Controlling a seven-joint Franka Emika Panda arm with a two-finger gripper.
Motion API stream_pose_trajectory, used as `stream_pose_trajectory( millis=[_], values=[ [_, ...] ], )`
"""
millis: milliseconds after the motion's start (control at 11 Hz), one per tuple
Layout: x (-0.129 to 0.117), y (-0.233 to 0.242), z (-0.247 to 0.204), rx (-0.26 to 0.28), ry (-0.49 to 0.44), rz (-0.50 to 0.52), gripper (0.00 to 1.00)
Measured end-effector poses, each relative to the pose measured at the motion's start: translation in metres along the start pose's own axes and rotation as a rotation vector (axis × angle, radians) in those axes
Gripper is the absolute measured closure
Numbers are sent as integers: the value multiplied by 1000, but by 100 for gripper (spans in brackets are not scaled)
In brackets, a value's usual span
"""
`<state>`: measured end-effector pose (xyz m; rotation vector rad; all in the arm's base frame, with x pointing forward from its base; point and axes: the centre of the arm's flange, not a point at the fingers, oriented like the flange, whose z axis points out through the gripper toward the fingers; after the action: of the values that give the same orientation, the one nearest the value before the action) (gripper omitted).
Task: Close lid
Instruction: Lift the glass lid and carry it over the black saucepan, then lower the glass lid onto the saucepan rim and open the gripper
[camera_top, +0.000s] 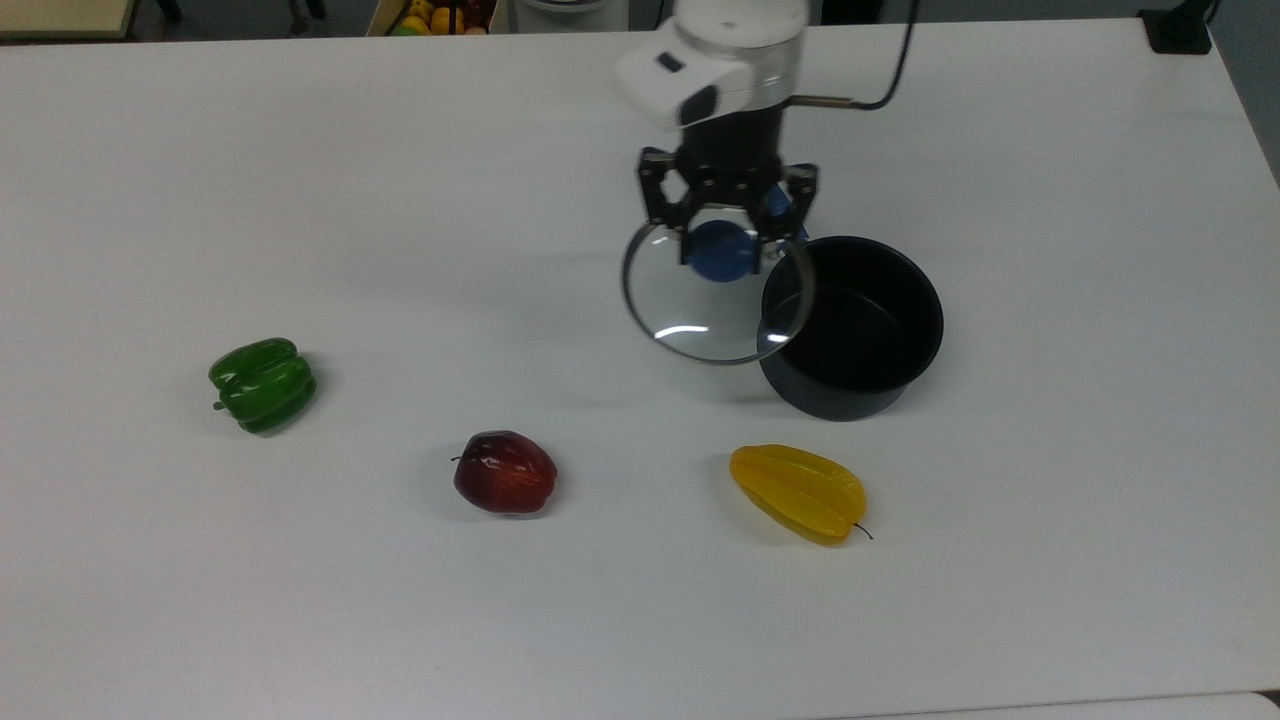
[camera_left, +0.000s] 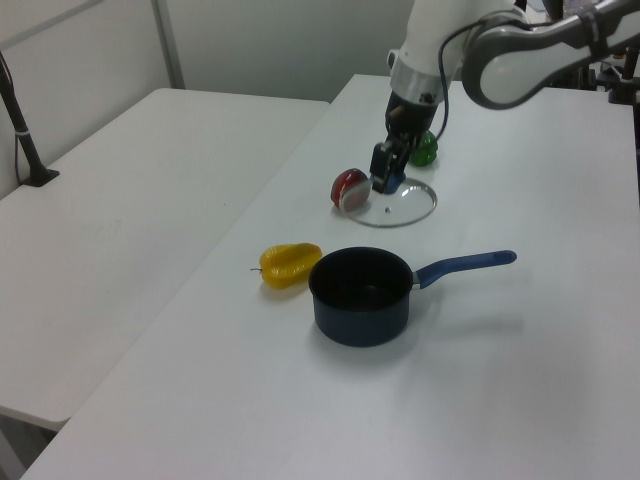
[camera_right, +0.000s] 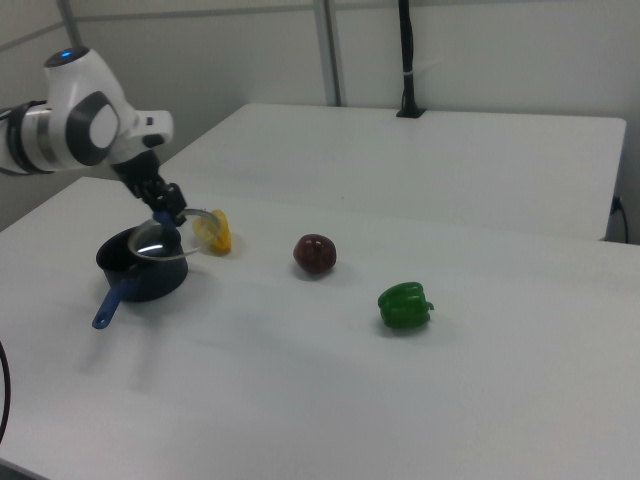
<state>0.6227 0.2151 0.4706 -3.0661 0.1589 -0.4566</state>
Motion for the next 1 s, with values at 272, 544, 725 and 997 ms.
stream_pose_trajectory(
  millis=[272, 544, 725, 997],
  values=[
    [-29, -59, -4, 22, 10, -66, 40],
    [-45, -94, 10, 27, 46, -125, 40],
    [-47, -108, 24, 29, 60, -147, 40],
    [-45, -113, 41, 21, 53, -152, 40]
  ],
)
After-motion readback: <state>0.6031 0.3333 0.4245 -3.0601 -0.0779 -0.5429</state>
